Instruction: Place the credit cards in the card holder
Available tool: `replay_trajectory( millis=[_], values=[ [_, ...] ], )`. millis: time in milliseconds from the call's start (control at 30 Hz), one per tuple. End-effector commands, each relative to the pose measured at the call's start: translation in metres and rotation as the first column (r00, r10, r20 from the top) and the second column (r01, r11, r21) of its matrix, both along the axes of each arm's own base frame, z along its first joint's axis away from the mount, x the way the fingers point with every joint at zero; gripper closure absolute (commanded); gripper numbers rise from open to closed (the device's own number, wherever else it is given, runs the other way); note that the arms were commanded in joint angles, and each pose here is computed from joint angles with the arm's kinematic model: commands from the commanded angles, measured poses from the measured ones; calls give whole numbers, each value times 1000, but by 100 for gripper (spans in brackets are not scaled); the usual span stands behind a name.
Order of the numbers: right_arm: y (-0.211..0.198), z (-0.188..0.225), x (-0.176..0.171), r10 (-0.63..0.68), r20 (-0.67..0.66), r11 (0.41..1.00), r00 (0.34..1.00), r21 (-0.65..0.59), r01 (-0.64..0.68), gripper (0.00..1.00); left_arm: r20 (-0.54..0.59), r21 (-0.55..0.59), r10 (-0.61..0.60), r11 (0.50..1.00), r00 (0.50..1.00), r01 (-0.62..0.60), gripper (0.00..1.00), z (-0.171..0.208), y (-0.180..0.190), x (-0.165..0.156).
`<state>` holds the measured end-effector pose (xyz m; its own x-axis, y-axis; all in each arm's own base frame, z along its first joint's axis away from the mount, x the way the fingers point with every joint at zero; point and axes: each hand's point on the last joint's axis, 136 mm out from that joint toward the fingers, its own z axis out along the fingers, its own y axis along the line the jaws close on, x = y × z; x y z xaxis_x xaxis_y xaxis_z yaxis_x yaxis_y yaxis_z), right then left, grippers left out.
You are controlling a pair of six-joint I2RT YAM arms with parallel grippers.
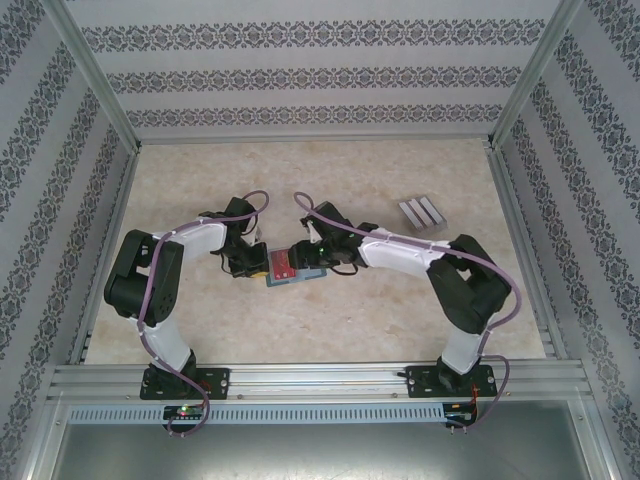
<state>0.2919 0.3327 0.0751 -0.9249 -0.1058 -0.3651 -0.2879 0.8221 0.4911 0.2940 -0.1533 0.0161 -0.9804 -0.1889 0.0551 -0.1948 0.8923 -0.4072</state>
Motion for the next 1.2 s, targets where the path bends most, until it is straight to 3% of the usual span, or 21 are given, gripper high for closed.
replay_trajectory(
  millis=[0, 267, 400, 633, 800, 1167],
  values=[
    [-28, -25, -6, -39, 10, 988, 999, -149, 40, 45, -36, 5, 4, 1000, 999, -4, 92, -18, 0, -9],
    [-18, -56, -11, -24, -32, 982, 999, -189, 17, 46, -47, 18, 5, 1000, 999, -4, 87, -25, 2, -11],
    [-7, -58, -13, 5, -50, 985, 999, -170, -13, 61, -49, 15, 3, 1000, 999, -3, 88, -26, 2, -12],
    [6, -49, -11, 34, -48, 992, 998, -123, -39, 57, -51, 4, 5, 1000, 999, -4, 88, -28, 0, -12],
    [24, -45, -8, 51, -82, 999, 995, -3, -51, 50, -50, 2, 5, 1000, 999, -4, 88, -26, 0, -11],
    [54, -20, 2, 66, -110, 958, 992, 284, -32, 55, -40, -55, 42, 998, 998, -44, 88, -18, -2, -5]
  ],
)
